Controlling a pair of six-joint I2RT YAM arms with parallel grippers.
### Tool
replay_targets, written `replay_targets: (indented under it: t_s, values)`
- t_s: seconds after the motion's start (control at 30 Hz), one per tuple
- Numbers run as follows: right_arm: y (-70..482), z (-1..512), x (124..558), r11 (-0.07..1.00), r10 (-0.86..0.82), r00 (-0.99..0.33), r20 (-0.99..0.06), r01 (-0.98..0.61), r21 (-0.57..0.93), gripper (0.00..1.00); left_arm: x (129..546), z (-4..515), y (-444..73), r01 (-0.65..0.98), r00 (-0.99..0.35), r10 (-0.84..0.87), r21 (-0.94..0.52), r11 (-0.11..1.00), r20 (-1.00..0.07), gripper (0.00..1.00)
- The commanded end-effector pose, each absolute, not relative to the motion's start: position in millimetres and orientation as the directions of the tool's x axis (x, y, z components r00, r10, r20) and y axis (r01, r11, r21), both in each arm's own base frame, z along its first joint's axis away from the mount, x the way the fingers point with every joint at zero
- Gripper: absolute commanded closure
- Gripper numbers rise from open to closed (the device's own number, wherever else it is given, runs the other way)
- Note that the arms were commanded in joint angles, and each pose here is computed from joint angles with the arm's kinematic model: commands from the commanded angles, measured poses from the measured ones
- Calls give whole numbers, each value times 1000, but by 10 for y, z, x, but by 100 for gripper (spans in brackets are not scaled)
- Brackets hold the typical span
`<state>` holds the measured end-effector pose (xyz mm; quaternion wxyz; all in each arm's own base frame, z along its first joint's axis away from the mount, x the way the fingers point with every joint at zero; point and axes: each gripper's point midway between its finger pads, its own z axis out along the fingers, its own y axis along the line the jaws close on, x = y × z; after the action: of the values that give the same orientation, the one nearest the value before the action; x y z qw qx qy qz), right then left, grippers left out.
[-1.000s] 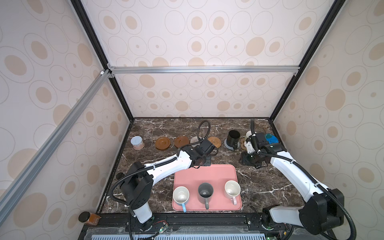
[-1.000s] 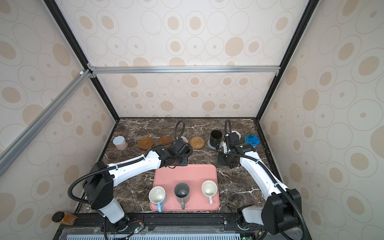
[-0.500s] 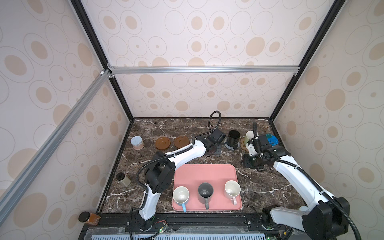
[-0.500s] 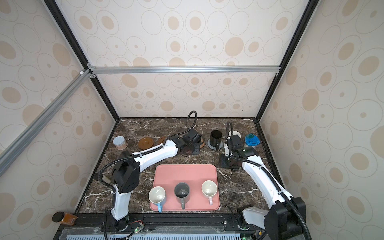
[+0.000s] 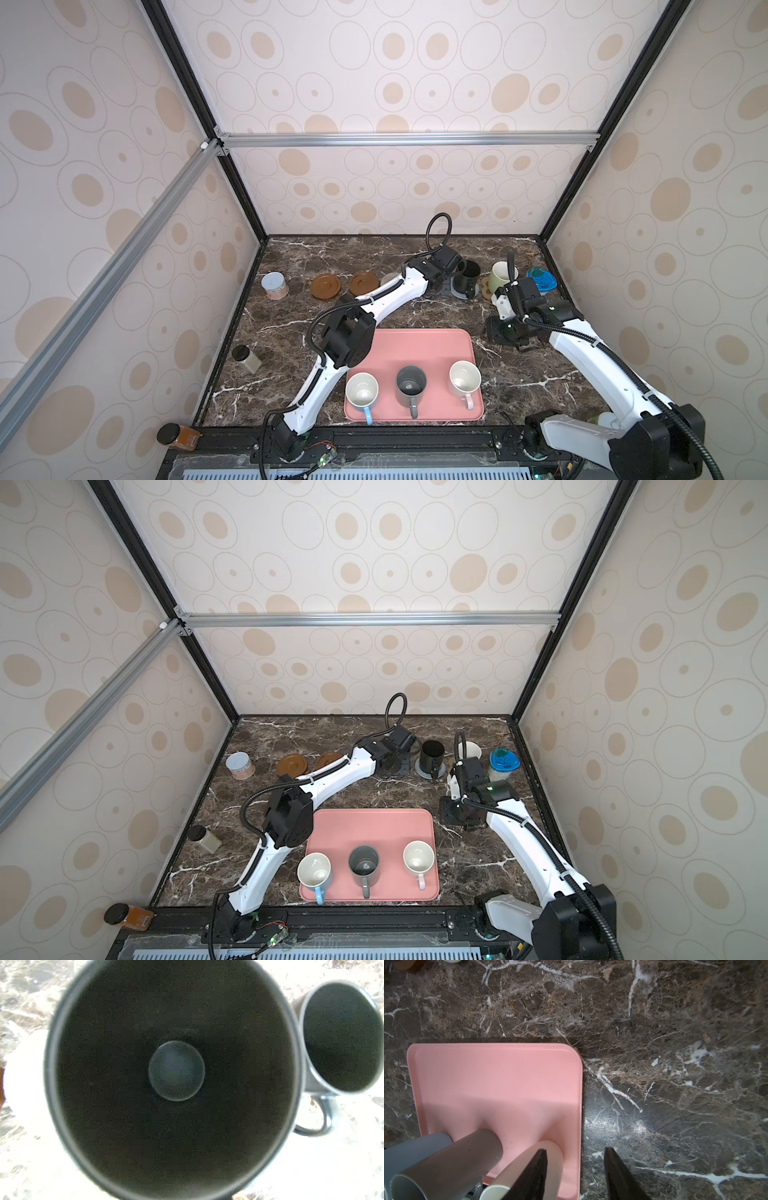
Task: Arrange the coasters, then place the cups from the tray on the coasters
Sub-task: 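Lift the black mug and carry it with the left gripper toward the rattan coaster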
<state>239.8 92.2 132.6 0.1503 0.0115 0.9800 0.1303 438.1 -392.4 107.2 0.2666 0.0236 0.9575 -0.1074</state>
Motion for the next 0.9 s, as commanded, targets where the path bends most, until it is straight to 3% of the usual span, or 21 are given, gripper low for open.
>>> replay_targets:
  t_s: [0.0, 0.87]
  values:
    - [949, 1304, 2320, 962, 37, -960, -278, -41, 268, 51, 4571, 1393, -3873, 60, -818, -78, -221, 973, -570, 95]
    - [952, 1237, 2296, 962, 25, -965, -263, -47, 267, 51, 4636, 1235, -3864, 50, -834, -94, -243, 969, -544, 95]
